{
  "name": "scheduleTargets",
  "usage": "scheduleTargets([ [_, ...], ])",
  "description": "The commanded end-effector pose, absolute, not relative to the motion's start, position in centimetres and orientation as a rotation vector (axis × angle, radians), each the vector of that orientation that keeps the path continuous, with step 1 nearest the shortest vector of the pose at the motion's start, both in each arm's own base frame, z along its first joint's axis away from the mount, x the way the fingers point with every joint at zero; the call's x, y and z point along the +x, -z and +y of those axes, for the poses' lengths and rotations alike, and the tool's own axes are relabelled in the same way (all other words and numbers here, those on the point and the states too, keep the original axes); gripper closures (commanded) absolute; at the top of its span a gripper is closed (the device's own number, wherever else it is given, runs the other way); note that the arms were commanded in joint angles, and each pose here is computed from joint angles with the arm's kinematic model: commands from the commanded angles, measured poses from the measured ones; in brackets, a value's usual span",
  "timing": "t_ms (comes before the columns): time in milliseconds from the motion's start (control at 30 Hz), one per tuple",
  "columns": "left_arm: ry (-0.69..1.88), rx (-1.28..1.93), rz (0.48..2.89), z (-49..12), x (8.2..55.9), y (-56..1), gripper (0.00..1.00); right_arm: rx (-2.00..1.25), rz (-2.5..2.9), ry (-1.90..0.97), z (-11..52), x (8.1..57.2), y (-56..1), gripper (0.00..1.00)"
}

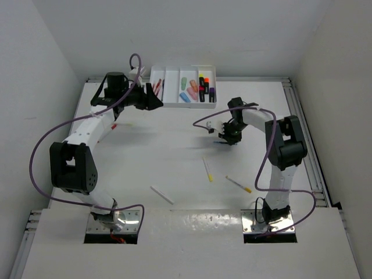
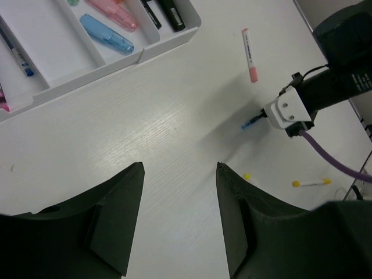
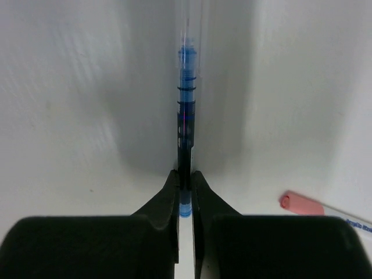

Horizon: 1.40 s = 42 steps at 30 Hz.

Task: Sort the stationery into containers
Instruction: Grab a piece of stationery with the right arm, then pass the stationery from the right arm to the left

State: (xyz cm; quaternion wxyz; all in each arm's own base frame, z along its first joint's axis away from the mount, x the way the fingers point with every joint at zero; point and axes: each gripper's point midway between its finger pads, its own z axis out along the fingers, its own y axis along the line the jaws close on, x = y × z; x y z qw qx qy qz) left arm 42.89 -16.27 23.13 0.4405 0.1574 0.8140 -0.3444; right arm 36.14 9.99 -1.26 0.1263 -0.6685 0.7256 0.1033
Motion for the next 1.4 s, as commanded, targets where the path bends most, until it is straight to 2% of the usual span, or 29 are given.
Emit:
scheduleTargets([
  [0,0.814,0.396,1.929,-15.3,42.1,-26.2,0.41,-1.969,2.152,-0.324,11.2,33.4,2.4,1.0],
  [133,0.848,0.409,1.867,-15.3,40.2,-26.9,0.41,-1.761,2.222,-0.424,13.2,33.3,-1.1,1.0],
  [167,0.884,0.379,1.883,-15.1,39.3,-25.7,0.41,-1.672,2.199,-0.497,14.4,33.7,-3.6,1.0],
  [233,0.937,0.43,1.771,-15.6,37.7,-27.8,0.4,-1.456,2.235,-0.608,16.0,34.4,-7.1,1.0],
  [400,1.126,0.377,1.718,-16.8,33.4,-27.0,0.38,-0.907,2.146,-0.984,20.1,35.3,-17.2,1.0],
  [667,1.286,0.361,1.675,-19.7,31.8,-29.2,0.36,-0.343,1.973,-1.408,23.6,36.1,-26.7,1.0],
  [900,1.475,0.331,1.629,-24.1,31.2,-30.9,0.35,-0.259,1.871,-1.577,24.1,34.8,-29.8,1.0],
  [1067,1.53,0.308,1.62,-25.4,31.8,-30.2,0.35,-0.219,1.831,-1.648,24.3,34.5,-31.1,1.0],
  [1367,1.617,0.392,1.582,-29.2,31.1,-31.0,0.35,-0.177,1.81,-1.701,24.4,34.5,-30.9,1.0],
])
